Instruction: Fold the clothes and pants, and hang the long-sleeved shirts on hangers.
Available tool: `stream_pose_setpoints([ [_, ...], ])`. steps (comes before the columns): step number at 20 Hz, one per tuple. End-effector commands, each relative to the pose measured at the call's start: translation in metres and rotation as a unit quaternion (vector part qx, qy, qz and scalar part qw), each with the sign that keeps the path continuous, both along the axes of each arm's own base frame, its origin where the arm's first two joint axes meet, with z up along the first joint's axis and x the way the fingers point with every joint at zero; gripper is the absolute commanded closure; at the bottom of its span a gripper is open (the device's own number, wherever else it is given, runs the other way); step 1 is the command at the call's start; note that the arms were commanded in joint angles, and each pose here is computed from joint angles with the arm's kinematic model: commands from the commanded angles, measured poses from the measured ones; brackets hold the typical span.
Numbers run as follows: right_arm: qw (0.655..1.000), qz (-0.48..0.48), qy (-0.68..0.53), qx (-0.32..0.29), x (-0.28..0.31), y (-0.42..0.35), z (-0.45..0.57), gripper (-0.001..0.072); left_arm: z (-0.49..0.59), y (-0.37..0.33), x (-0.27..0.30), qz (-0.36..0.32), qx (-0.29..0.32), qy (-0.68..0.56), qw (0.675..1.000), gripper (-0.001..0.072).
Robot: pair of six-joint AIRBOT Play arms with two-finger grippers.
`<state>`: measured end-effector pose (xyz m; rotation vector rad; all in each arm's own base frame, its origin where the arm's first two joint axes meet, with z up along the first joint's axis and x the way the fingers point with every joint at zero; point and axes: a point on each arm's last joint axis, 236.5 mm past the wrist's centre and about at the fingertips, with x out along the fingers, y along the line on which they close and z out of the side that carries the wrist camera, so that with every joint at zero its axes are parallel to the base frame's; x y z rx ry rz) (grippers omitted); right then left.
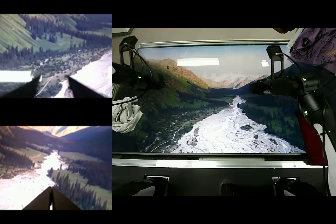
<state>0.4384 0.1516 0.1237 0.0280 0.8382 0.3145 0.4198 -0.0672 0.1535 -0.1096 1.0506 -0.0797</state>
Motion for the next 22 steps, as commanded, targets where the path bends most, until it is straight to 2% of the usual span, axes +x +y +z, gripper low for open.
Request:
stream_pose_setpoints([
  [1, 1.0, 0.0, 0.0, 0.0, 0.0, 0.0, 0.0, 0.0678, -0.006, 0.055, -0.001, 0.083, 0.071, 0.013, 0.994, -0.0011],
  [2, 1.0, 0.0, 0.0, 0.0, 0.0, 0.0, 0.0, 0.0678, -0.006, 0.087, 0.003, 0.138, 0.08, 0.003, 0.987, -0.001],
  [4, 1.0, 0.0, -0.001, 0.0, 0.0, 0.0, 0.0, 0.0678, -0.01, 0.148, 0.008, 0.227, 0.05, -0.016, 0.972, -0.0005],
  [9, 1.0, 0.0, 0.001, 0.001, 0.0, 0.0, 0.0, 0.0678, -0.056, 0.292, -0.009, 0.369, 0.041, -0.031, 0.928, -0.0005],
  [15, 1.0, 0.0, 0.0, 0.0, 0.0, 0.0, 0.0, 0.0678, -0.18, 0.347, 0.004, 0.386, -0.005, 0.016, 0.922, -0.0005],
  [20, 1.0, -0.011, 0.005, 0.01, 0.0, 0.0, 0.0, 0.0679, -0.259, 0.352, 0.002, 0.39, -0.016, 0.069, 0.918, 0.0016],
  [21, 1.0, -0.018, 0.008, 0.016, 0.0, 0.0, 0.0, 0.0678, -0.264, 0.346, 0.0, 0.389, -0.023, 0.081, 0.917, 0.0463],
  [22, 1.0, -0.021, 0.009, 0.018, 0.0, 0.0, 0.0, 0.0678, -0.263, 0.337, -0.001, 0.377, -0.03, 0.092, 0.921, 0.0687],
])
